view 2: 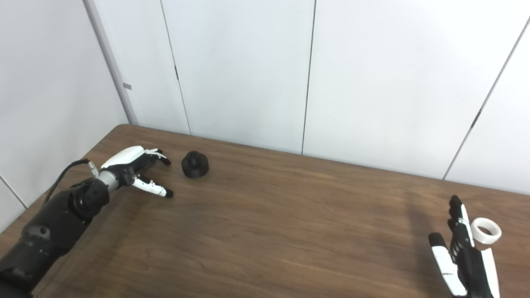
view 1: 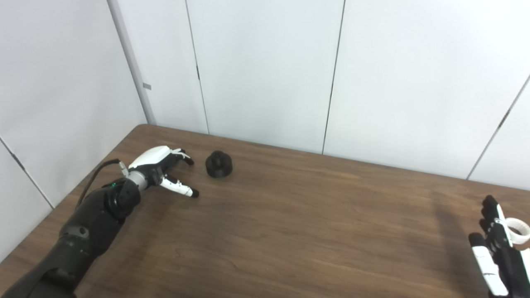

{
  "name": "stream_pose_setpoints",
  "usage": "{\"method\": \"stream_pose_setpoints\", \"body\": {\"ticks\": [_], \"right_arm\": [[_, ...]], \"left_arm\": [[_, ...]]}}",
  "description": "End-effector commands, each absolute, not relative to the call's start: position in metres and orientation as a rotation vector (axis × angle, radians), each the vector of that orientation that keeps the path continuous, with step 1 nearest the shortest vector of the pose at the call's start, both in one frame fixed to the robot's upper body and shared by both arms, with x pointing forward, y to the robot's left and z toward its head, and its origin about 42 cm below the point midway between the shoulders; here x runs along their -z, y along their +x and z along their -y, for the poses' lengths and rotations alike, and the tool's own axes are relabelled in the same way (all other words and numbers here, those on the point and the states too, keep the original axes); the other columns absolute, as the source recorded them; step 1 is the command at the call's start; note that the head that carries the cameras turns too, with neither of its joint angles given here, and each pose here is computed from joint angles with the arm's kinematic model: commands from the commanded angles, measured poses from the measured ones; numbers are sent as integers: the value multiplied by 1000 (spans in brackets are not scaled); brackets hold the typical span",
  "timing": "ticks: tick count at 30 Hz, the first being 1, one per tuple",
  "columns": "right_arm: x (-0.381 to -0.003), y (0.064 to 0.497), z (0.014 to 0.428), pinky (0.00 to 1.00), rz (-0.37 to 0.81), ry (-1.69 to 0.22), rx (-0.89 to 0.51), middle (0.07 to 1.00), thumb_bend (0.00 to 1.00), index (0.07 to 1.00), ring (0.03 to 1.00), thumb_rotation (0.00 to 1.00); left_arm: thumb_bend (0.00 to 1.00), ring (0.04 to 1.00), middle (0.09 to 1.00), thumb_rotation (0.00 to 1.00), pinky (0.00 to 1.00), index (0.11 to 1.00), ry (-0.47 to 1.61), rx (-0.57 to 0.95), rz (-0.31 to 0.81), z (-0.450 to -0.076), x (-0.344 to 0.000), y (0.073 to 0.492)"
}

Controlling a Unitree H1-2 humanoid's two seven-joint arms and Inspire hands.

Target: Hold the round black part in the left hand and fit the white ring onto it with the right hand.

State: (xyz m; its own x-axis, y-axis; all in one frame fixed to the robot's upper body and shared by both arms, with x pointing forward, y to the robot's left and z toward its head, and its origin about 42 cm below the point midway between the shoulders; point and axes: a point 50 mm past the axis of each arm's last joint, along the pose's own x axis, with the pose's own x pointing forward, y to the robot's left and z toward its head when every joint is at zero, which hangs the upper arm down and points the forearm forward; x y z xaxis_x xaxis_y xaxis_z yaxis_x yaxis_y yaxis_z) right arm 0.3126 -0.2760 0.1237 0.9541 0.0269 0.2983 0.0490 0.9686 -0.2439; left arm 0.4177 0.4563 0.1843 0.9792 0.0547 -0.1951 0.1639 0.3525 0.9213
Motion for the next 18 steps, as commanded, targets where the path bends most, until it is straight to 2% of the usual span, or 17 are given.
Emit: {"method": "stream_pose_setpoints", "body": {"ticks": [1,7,12,18], "right_arm": [[-87,284,279,1000,187,-243,23,1000,442,1000,1000,856],[-89,281,279,1000,198,-232,29,999,404,990,1000,863],[-89,279,278,962,202,-219,28,1000,399,999,1000,855],[-90,277,278,1000,208,-238,31,1000,406,995,1000,859]], "left_arm": [[1000,1000,970,389,1000,815,1231,52,-133,-452,-208,434],[1000,1000,963,393,1000,808,1220,63,-120,-443,-200,445],[1000,1000,959,390,1000,810,1215,71,-118,-435,-199,453],[1000,1000,949,392,1000,800,1214,75,-108,-434,-194,461]]}}
